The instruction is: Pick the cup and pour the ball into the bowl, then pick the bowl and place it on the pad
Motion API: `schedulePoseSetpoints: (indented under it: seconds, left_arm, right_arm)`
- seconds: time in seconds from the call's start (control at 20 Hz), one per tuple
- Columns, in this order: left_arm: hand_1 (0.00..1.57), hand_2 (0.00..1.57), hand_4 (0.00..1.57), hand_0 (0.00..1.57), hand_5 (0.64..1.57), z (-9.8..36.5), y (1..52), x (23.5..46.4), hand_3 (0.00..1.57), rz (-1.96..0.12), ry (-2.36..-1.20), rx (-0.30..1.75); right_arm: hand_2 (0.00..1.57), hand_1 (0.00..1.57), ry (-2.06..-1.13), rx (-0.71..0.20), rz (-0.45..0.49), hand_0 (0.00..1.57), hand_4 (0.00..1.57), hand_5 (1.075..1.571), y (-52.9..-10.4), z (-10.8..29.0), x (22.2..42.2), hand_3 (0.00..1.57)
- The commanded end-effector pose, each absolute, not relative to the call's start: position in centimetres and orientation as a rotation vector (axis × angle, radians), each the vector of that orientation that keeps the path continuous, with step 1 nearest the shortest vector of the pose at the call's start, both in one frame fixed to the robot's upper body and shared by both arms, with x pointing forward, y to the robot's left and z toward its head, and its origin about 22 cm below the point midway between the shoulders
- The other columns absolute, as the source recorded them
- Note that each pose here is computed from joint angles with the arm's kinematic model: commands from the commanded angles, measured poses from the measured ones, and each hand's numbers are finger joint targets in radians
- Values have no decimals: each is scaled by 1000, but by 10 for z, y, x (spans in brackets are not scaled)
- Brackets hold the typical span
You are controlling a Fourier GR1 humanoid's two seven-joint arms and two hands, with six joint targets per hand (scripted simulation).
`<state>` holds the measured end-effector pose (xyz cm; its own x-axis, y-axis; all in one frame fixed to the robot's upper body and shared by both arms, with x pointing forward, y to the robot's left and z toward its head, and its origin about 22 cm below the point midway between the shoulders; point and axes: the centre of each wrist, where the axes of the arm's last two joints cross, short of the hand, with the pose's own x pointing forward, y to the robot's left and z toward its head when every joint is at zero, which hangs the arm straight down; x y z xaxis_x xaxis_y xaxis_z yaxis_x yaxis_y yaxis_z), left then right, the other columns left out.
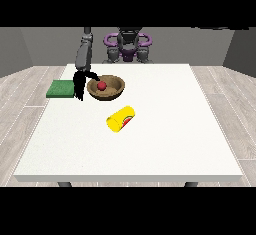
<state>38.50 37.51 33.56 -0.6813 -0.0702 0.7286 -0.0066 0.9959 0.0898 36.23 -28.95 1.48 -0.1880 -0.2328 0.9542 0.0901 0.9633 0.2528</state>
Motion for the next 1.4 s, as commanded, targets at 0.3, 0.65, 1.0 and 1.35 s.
schedulePoseSetpoints:
  seconds: [0.3, 0.65, 1.0, 1.35]
  left_arm:
    - [0, 0, 0, 0, 1529, 377, 373, 367, 0, -95, -2399, 34]
    - [0, 0, 0, 0, 1539, 381, 355, 368, 0, -130, -2408, 18]
    - [0, 0, 0, 0, 1540, 394, 370, 365, 0, -142, -2403, -4]
    - [0, 0, 0, 0, 1544, 392, 391, 359, 0, -126, -2382, -5]
  right_arm:
    - [0, 0, -1772, 98, -311, 0, 311, 1568, -282, 3, 381, 0]
    - [0, 0, -1772, 92, -315, 0, 385, 1570, -267, 9, 390, 0]
    - [0, 0, -1704, 30, -308, 0, 423, 1570, -213, 15, 397, 0]
    - [1571, 1571, -1536, -191, -240, 1571, 1166, 1405, -269, -14, 373, 1571]
